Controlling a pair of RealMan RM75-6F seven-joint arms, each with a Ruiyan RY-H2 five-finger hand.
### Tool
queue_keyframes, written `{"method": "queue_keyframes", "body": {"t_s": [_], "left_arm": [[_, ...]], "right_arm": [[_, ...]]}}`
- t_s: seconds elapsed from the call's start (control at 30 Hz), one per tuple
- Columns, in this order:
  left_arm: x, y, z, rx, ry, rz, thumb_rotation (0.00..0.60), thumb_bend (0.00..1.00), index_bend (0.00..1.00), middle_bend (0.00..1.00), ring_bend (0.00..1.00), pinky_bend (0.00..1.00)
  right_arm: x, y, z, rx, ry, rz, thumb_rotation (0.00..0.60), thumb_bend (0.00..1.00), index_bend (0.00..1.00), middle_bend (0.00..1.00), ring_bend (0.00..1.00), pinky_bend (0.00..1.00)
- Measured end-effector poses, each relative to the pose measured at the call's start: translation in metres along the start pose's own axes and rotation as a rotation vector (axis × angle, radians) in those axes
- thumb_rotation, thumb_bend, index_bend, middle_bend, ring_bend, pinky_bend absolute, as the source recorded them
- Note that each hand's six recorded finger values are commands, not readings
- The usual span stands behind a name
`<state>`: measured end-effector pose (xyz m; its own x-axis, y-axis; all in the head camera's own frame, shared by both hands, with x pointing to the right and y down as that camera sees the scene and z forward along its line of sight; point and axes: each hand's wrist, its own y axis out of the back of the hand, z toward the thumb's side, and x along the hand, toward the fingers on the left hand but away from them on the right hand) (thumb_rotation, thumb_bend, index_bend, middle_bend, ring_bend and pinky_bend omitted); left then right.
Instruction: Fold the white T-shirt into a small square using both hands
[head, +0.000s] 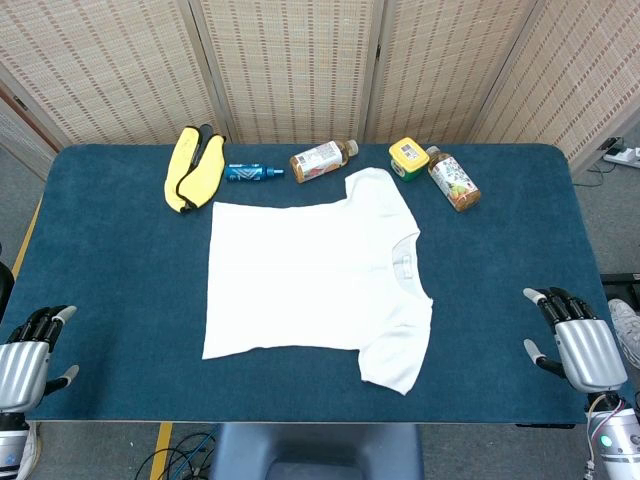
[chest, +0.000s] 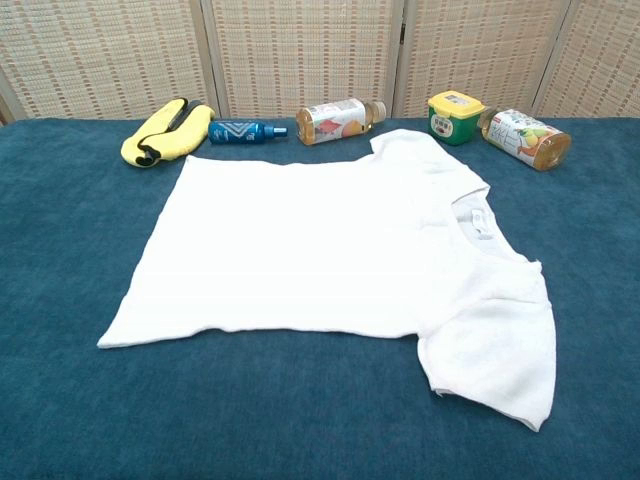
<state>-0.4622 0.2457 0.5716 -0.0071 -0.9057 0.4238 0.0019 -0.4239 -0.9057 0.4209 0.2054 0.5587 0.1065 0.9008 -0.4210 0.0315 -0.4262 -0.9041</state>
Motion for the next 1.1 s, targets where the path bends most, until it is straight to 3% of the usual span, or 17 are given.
{"method": "queue_keyframes", "body": {"t_s": [0.17,0.5,0.63,0.9,1.1], "left_arm": [[0.011,0.006,0.016,-0.023,-0.078,0.026,0.6,0.17,0.28,0.3,0.28,0.36],[0.038,0.004,0.07,-0.047,-0.316,0.005,0.6,0.17,0.4,0.55,0.51,0.63],[0.046,-0.007,0.095,-0.044,-0.409,-0.036,0.6,0.17,0.41,0.64,0.6,0.76],[0.053,-0.04,0.129,-0.033,-0.506,-0.137,0.6,0.17,0.44,0.84,0.77,0.93],[0.054,-0.063,0.147,-0.022,-0.531,-0.189,0.6,0.17,0.45,0.9,0.82,0.95]], "right_arm": [[0.002,0.008,-0.002,0.006,-0.003,-0.026,0.6,0.3,0.14,0.21,0.19,0.22],[0.003,0.011,-0.002,0.008,0.004,-0.029,0.6,0.3,0.14,0.21,0.2,0.22],[0.003,0.01,-0.003,0.007,0.004,-0.026,0.6,0.3,0.14,0.21,0.2,0.23],[0.003,0.005,-0.007,0.006,-0.008,-0.009,0.6,0.3,0.14,0.21,0.21,0.24],[0.003,0.002,-0.009,0.0,-0.011,0.0,0.6,0.3,0.14,0.21,0.22,0.24]]}}
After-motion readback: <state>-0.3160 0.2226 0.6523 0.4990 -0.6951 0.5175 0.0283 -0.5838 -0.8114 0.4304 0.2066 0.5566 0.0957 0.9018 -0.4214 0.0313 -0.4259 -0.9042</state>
